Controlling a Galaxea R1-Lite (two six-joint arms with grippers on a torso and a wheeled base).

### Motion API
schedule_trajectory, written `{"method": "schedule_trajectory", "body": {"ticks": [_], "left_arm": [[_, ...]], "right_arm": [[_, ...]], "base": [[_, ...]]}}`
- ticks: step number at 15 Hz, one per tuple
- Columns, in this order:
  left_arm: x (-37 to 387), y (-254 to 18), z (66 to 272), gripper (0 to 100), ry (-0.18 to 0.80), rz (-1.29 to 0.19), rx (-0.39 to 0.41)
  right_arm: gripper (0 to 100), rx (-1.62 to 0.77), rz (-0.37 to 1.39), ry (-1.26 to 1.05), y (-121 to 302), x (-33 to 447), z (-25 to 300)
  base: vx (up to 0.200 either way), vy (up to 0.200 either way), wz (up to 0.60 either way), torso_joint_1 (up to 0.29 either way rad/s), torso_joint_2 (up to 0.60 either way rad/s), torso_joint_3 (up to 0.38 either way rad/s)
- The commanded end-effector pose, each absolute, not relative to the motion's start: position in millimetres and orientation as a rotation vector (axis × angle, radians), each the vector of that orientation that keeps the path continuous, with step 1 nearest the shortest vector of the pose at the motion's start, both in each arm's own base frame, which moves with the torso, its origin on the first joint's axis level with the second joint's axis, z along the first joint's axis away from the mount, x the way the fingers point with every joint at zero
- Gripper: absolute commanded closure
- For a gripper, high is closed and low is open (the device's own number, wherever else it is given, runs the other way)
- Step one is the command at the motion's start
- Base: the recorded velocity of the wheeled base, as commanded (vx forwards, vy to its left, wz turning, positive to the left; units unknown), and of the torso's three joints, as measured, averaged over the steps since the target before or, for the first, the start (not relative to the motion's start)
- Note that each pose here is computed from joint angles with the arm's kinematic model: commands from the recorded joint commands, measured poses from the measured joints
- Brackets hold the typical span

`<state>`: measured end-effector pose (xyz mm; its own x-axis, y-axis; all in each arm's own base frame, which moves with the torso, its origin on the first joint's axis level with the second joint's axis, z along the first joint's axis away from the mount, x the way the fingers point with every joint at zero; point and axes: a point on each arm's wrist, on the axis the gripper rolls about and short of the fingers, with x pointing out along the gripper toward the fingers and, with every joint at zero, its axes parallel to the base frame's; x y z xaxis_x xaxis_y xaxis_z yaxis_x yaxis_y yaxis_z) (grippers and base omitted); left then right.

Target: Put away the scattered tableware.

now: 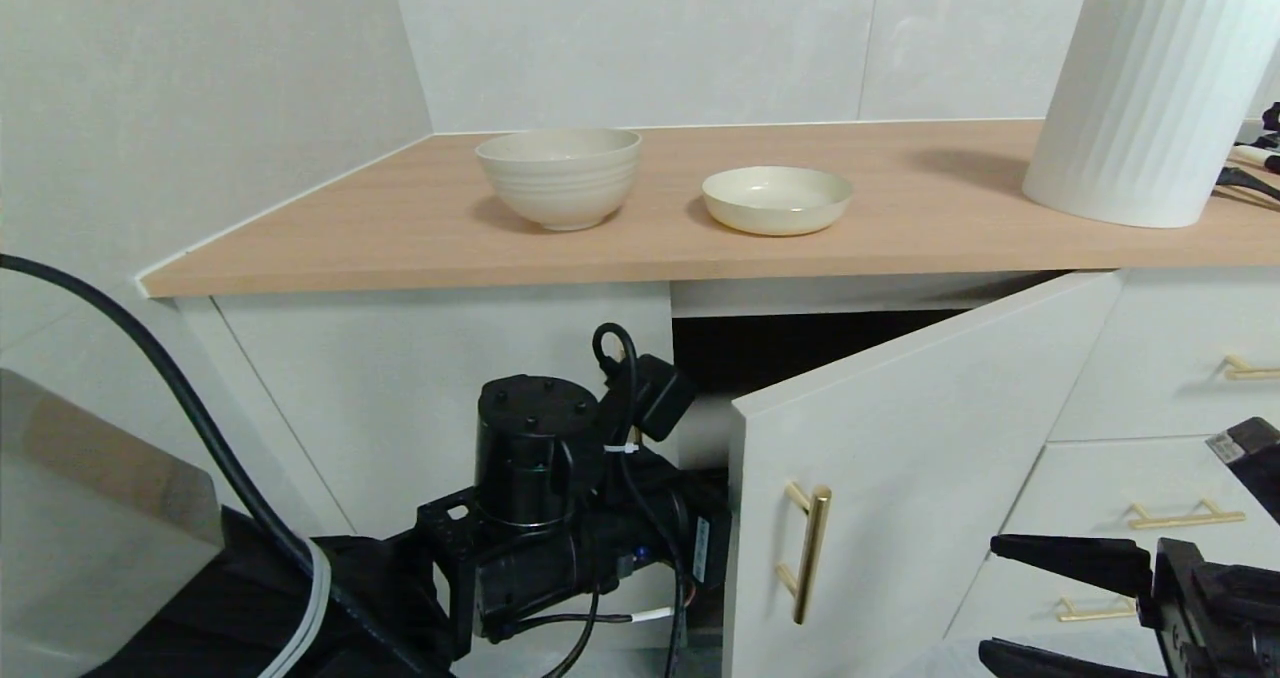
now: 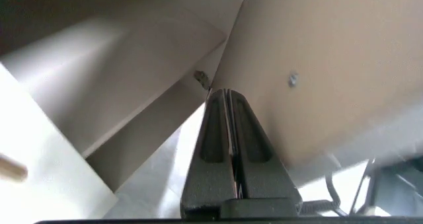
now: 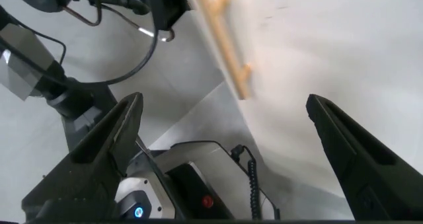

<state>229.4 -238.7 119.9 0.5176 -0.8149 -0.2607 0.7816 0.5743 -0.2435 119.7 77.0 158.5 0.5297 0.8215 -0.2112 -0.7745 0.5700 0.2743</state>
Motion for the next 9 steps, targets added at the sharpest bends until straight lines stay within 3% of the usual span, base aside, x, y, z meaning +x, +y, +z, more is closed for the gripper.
{"method": "schedule_trajectory", "body": {"ticks": [1, 8, 9], "left_arm": [[230, -242, 123, 100, 0.367, -0.964, -0.099], [235, -246, 113, 100, 0.395, -0.938, -0.086], [236, -247, 114, 100, 0.393, -0.938, -0.086]], "right_arm": [[0, 0.155, 0.959, 0.321, 76, 118, 160], [0, 0.154, 0.947, 0.307, 69, 105, 165], [0, 0.153, 0.944, 0.308, 69, 105, 165]], "base": [[-0.2, 0.0, 0.0, -0.007, 0.01, 0.007], [0.0, 0.0, 0.0, 0.0, 0.0, 0.0], [-0.2, 0.0, 0.0, 0.002, 0.0, 0.007]]}}
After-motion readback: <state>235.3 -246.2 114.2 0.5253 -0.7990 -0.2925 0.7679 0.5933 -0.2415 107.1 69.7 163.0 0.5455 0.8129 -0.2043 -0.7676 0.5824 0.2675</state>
